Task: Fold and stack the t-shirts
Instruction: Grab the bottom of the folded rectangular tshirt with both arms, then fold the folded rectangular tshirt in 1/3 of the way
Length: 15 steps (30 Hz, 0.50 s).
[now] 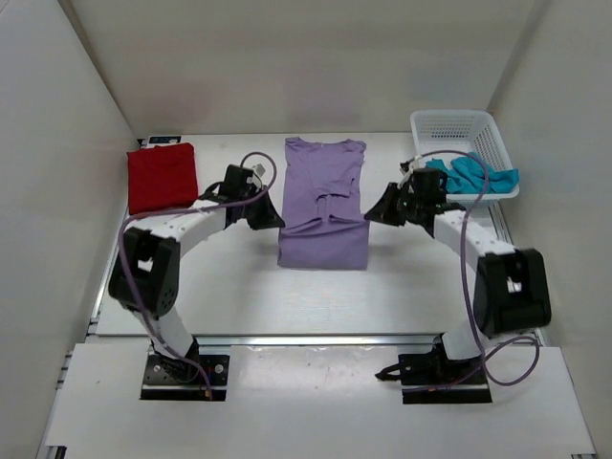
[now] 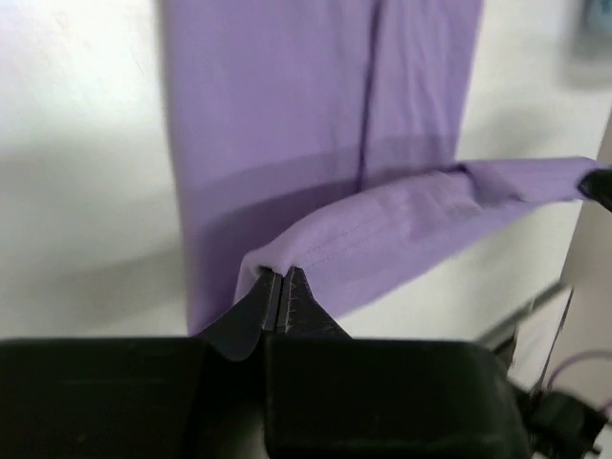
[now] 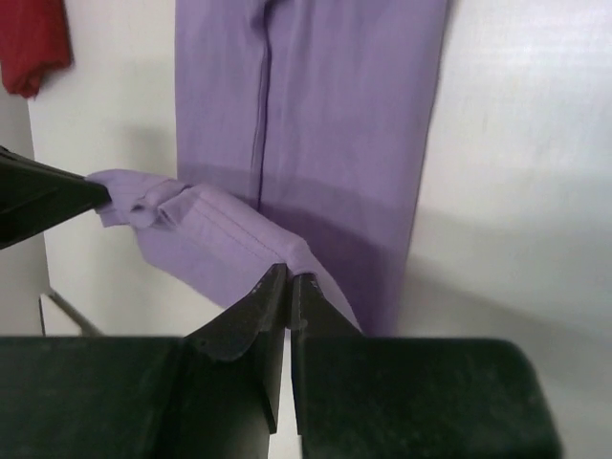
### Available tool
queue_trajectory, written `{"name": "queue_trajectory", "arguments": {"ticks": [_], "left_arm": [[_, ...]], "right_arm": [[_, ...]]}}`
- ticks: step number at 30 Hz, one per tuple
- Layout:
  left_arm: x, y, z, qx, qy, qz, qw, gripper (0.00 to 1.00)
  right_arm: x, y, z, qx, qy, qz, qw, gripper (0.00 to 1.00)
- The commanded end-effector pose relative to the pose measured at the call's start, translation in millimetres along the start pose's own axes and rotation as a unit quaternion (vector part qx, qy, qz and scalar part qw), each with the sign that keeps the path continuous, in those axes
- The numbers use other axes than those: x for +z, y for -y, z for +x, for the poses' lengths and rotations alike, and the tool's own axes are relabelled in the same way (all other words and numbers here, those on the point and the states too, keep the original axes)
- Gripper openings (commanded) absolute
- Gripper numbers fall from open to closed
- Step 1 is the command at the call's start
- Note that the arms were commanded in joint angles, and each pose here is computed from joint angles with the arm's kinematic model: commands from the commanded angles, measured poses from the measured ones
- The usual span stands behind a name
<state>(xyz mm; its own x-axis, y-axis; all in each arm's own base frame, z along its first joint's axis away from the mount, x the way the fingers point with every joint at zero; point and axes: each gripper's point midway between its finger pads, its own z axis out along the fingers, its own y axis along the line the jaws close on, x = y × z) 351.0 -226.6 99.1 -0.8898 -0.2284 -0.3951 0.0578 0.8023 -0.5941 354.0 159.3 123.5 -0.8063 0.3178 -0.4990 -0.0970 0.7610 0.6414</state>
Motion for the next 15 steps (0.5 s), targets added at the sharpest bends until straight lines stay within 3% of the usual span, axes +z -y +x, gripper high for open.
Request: {"name": "queue_trajectory", "arguments": {"ticks": [1, 4, 12, 15], "left_arm": [[18, -12, -49, -0.022, 0.047, -0.021, 0.998, 0.00], [38, -12, -76, -0.026, 0.049, -0.022, 0.998, 0.00], [75, -19, -107, -0.023, 0.063, -0.015, 0.998, 0.00], [76, -21, -114, -0.030, 0.071, -0.006, 0.997, 0.08]], "right_arm": [[17, -6, -54, -0.052, 0.042, -0.021, 0.998, 0.00], [47, 13, -62, -0.041, 0.014, -0.010, 0.999, 0.00], [81, 35, -88, -0.029, 0.009, -0.010, 0.999, 0.00], [90, 40, -92, -0.027, 0.005, -0.008, 1.000, 0.02]]}}
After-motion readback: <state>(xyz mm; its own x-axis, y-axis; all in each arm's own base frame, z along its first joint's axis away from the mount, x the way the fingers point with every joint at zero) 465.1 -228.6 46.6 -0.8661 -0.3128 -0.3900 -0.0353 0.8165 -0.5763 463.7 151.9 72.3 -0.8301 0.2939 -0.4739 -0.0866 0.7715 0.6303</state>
